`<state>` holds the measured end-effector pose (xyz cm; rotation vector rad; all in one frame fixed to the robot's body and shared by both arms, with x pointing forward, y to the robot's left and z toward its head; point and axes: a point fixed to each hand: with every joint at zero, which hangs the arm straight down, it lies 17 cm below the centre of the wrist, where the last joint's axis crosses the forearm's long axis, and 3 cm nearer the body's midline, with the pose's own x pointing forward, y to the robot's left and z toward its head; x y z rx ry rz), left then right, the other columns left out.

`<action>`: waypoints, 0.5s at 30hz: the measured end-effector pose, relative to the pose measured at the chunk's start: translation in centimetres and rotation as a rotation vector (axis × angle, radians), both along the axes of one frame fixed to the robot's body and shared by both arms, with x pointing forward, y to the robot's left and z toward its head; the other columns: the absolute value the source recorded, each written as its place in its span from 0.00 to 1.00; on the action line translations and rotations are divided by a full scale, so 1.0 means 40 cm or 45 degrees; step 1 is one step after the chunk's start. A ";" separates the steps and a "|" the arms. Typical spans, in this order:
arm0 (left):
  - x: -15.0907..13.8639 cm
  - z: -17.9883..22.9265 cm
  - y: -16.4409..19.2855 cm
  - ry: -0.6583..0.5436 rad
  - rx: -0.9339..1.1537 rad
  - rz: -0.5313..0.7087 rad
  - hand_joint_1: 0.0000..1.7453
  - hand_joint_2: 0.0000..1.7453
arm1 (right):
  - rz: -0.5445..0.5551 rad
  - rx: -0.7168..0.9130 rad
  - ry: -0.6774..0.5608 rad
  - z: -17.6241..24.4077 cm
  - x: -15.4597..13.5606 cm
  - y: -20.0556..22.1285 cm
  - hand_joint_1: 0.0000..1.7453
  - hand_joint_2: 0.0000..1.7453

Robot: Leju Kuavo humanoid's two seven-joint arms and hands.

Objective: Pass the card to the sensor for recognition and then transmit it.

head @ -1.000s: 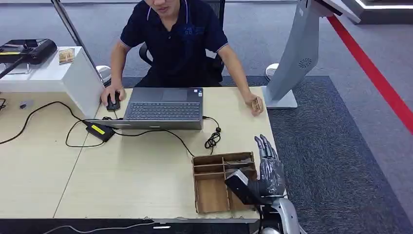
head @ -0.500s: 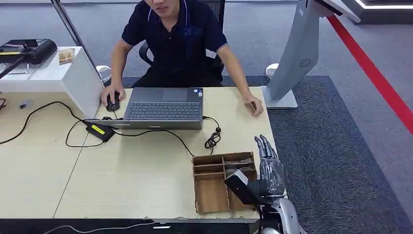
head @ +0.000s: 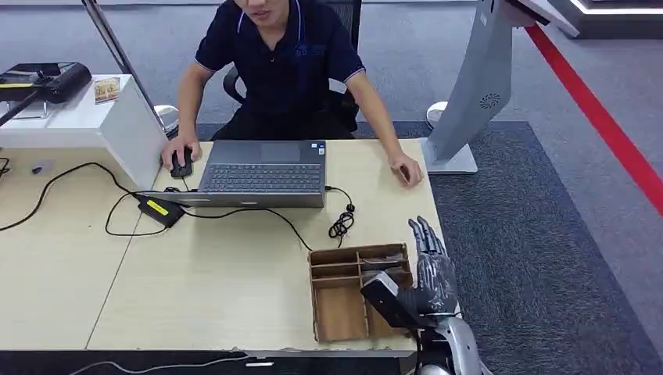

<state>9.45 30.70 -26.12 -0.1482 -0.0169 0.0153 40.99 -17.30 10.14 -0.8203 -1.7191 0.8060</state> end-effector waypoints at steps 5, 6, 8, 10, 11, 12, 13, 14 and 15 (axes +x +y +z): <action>0.000 0.000 0.000 0.000 0.000 0.000 0.00 0.00 | 0.000 0.000 0.000 0.000 0.000 0.000 0.09 1.00; 0.000 0.000 0.000 0.000 0.000 0.000 0.00 0.00 | 0.000 0.000 0.000 0.000 0.000 0.000 0.10 1.00; 0.000 0.000 0.000 0.000 0.000 0.000 0.00 0.00 | 0.000 0.000 0.000 0.000 0.000 0.000 0.17 1.00; 0.000 0.000 0.000 0.000 0.000 0.000 0.00 0.00 | -0.001 0.000 0.000 0.000 0.000 -0.001 0.13 1.00; 0.000 0.000 0.000 0.000 0.000 0.000 0.00 0.00 | -0.001 0.000 0.000 0.000 0.000 -0.001 0.13 1.00; 0.000 0.000 0.000 0.000 0.000 0.000 0.00 0.00 | -0.001 0.000 0.000 0.000 0.000 -0.001 0.12 1.00; 0.000 0.000 0.000 0.000 0.000 0.000 0.00 0.00 | 0.000 0.001 0.001 0.000 0.000 0.000 0.13 1.00; 0.000 0.000 0.000 0.000 0.000 0.000 0.00 0.00 | -0.001 0.002 0.001 0.000 0.000 -0.001 0.13 1.00; 0.000 0.000 0.000 0.000 0.000 0.000 0.00 0.00 | -0.001 0.002 0.001 0.000 0.000 -0.001 0.13 1.00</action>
